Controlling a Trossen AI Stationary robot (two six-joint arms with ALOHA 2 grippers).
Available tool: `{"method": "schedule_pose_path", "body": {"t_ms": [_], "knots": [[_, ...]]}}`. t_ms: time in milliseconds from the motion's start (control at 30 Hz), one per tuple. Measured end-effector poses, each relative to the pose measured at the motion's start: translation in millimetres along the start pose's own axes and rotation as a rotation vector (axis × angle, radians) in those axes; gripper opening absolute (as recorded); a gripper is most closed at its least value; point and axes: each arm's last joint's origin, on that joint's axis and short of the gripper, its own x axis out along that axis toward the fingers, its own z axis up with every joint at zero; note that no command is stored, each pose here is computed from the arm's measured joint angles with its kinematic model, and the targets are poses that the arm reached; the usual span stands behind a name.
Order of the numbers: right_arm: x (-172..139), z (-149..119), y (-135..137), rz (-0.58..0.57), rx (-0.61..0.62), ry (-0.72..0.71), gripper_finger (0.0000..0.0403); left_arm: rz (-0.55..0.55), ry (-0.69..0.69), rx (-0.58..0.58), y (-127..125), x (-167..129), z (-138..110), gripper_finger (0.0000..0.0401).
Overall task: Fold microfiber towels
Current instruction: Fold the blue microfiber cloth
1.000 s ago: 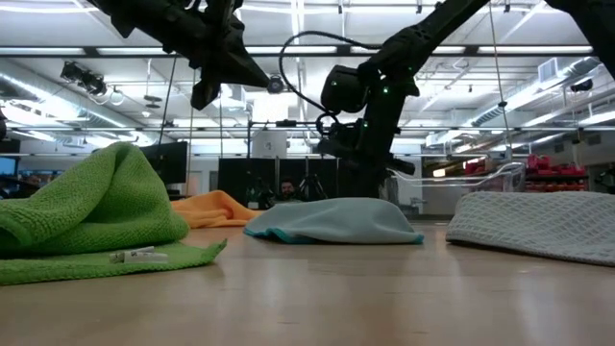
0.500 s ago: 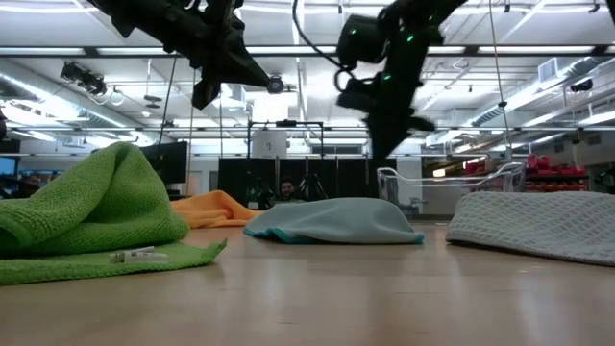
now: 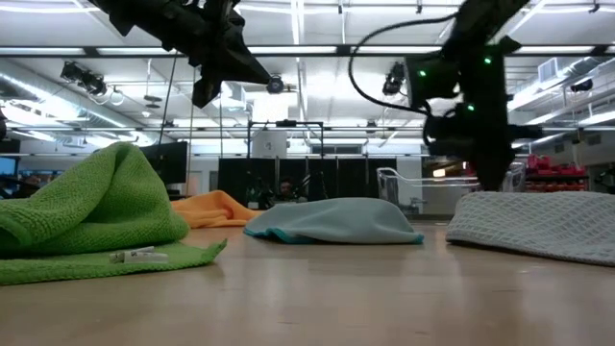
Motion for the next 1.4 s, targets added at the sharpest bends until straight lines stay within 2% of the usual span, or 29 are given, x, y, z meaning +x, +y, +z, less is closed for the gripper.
{"method": "schedule_pose_path", "body": {"t_ms": [233, 600, 767, 867, 967, 1033, 1267, 1400], "knots": [[14, 0, -28, -0.061, 0.125, -0.017, 0.0002, 0.001, 0.000, 0.000, 0, 0, 0, 0.0018], [29, 42, -61, -0.021, 0.310, -0.074, 0.0001, 0.000, 0.001, -0.006, 0, 0, 0, 0.0012], [34, 50, -75, -0.039, 0.320, -0.048, 0.0000, 0.001, 0.000, -0.006, 0, 0, 0, 0.0015], [34, 51, -75, -0.018, 0.299, -0.041, 0.0000, 0.002, 0.002, -0.001, 0, 0, 0, 0.0021], [27, 46, -64, 0.053, 0.251, -0.061, 0.0002, 0.022, 0.020, 0.007, 2, 0, -2, 0.0024], [16, 38, -54, 0.112, 0.199, -0.078, 0.0003, 0.073, 0.047, 0.023, 6, 0, -6, 0.0022], [-31, 1, -12, 0.472, 0.067, -0.179, 0.0010, 0.298, 0.303, -0.013, 24, -1, -33, 0.0013], [-44, -4, 6, 0.623, 0.019, -0.258, 0.0021, 0.297, 0.316, -0.008, 24, 9, -37, 0.0020]]}}
